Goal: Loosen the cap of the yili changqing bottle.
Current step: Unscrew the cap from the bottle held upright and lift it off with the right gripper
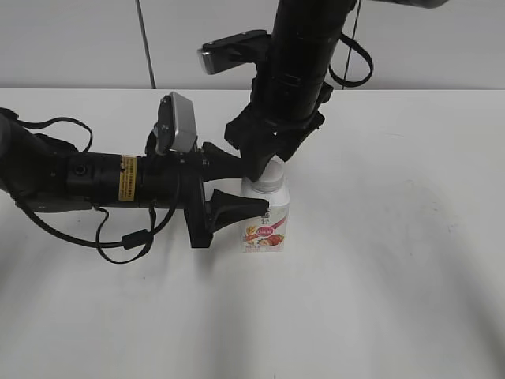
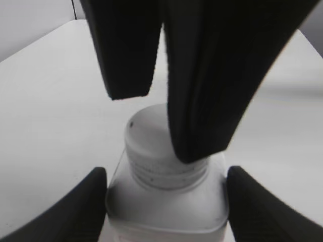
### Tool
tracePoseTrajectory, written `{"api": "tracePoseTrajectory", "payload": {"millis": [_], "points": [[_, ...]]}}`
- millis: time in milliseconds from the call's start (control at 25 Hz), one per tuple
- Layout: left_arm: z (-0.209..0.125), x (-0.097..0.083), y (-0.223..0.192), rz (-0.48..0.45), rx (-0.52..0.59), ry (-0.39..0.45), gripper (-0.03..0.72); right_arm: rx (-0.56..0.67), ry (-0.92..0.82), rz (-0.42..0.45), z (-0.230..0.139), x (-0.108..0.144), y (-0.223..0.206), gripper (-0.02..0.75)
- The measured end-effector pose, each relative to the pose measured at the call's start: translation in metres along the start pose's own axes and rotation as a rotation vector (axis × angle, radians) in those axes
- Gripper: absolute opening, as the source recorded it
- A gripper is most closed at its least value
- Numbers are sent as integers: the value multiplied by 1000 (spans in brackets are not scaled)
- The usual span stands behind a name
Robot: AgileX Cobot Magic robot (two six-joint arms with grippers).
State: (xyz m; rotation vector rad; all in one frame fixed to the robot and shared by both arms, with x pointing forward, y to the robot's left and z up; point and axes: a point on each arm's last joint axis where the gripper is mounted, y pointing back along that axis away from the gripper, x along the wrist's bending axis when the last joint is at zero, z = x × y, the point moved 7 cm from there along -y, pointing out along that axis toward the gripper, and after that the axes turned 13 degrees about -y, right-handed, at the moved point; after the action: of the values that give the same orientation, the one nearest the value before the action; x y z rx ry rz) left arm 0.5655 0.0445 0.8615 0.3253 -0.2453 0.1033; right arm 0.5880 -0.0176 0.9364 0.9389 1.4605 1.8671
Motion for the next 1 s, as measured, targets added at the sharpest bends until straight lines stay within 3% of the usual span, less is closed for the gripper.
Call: {"api": "tracePoseTrajectory", "payload": {"millis": [240,520,1000], "points": [[0,0,0,0,0,0,439,12,-12,1,-1,-1,-4,491],[0,0,0,0,0,0,439,37,-21,0,-2,-3,-15,415],[0,1,0,3,0,5,439,37,23,2,2,-2,-14,397]]}}
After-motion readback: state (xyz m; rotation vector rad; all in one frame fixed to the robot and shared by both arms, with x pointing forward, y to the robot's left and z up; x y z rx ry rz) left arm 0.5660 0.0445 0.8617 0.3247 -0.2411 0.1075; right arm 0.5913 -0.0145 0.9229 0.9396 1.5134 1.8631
